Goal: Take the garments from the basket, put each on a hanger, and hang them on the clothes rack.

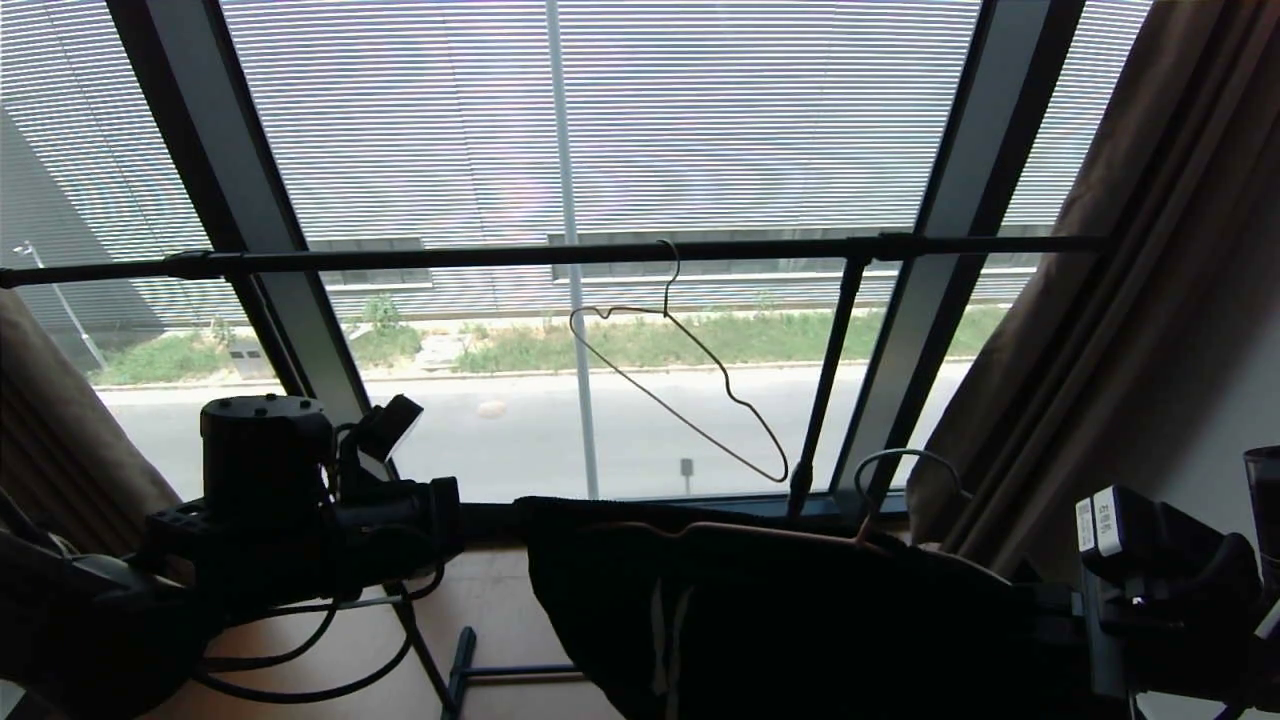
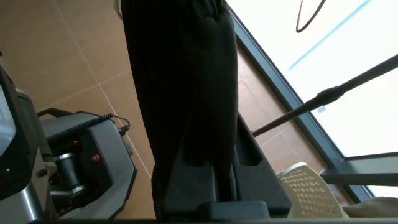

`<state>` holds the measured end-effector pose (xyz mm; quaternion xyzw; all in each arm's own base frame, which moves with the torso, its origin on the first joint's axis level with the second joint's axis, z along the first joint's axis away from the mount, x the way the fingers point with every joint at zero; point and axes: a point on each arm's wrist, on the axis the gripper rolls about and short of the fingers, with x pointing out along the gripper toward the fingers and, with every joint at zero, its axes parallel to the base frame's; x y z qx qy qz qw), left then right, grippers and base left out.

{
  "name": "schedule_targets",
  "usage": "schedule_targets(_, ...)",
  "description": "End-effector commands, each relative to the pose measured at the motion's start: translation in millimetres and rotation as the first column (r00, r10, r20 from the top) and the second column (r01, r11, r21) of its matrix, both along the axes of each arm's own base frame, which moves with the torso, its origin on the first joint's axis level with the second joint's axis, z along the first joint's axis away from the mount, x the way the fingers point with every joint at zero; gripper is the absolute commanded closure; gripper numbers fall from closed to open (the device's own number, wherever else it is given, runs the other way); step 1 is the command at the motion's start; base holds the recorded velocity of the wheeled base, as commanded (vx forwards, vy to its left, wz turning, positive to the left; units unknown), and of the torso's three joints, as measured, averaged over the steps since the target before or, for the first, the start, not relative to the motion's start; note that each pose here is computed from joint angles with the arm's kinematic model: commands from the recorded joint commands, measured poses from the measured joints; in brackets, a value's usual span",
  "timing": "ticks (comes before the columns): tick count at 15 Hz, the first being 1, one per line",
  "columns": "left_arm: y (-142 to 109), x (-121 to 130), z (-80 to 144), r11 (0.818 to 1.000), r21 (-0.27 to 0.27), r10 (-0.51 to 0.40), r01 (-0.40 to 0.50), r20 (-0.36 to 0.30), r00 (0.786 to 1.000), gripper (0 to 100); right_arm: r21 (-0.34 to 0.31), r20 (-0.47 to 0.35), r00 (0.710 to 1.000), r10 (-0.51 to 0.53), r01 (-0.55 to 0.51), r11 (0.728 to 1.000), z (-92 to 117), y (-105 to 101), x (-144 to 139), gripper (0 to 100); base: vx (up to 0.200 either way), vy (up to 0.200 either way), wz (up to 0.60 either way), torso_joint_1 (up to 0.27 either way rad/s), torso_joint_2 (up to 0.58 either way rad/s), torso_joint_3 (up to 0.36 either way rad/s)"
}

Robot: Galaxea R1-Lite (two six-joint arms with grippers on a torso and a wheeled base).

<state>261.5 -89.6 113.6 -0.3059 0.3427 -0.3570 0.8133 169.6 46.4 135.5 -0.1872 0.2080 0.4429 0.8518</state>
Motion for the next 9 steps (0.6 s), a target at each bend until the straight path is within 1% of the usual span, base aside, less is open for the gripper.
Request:
schedule_targets(1,-2.3,0.9,41.4,1.0,0.01,-0.024,0.024,0.109,0.994,100,-0.006,-0.005,1.0,-0.006,0.006,1.0,-1.1,0.1,1.2,100,0.0,0.0,0.0,0.0,0.0,0.0)
schedule_targets(2,-6.6,1.7,52.9,0.999,0.017,-0.041,0.04,0.103,0.994,100,-0.022,-0.002,1.0,-0.026,0.026,0.999,-1.3,-0.1,2.8,100,0.0,0.0,0.0,0.0,0.0,0.0)
schedule_targets(3,-12.0,0.5,62.8,0.997,0.037,-0.068,0.066,0.075,0.995,100,-0.039,0.002,0.999,-0.047,0.047,0.998,-1.4,-0.5,3.6,100,0.0,0.0,0.0,0.0,0.0,0.0)
schedule_targets(4,-12.0,0.5,62.8,0.997,0.037,-0.068,0.066,0.075,0.995,100,-0.039,0.002,0.999,-0.047,0.047,0.998,-1.4,-0.5,3.6,100,0.0,0.0,0.0,0.0,0.0,0.0)
schedule_targets(5,-22.7,0.3,76.1,0.99,0.092,-0.113,0.107,0.064,0.991,100,-0.039,0.004,0.999,-0.044,0.045,0.998,-1.0,0.6,3.6,100,0.0,0.0,0.0,0.0,0.0,0.0)
schedule_targets(6,-30.3,-0.1,80.9,0.986,0.121,-0.122,0.113,0.067,0.99,100,-0.035,0.008,0.999,-0.045,0.045,0.998,0.4,0.7,4.1,100,0.0,0.0,0.0,0.0,0.0,0.0)
schedule_targets(7,-38.4,-1.3,87.5,0.982,0.144,-0.13,0.119,0.067,0.989,100,-0.035,0.007,0.999,-0.046,0.046,0.998,0.4,0.7,4.1,100,0.0,0.0,0.0,0.0,0.0,0.0)
schedule_targets(9,-48.2,-3.1,95.7,0.976,0.159,-0.16,0.15,0.055,0.986,100,-0.034,0.003,1.0,-0.031,0.031,0.999,-0.1,3.5,3.8,100,0.0,0.0,0.0,0.0,0.0,0.0)
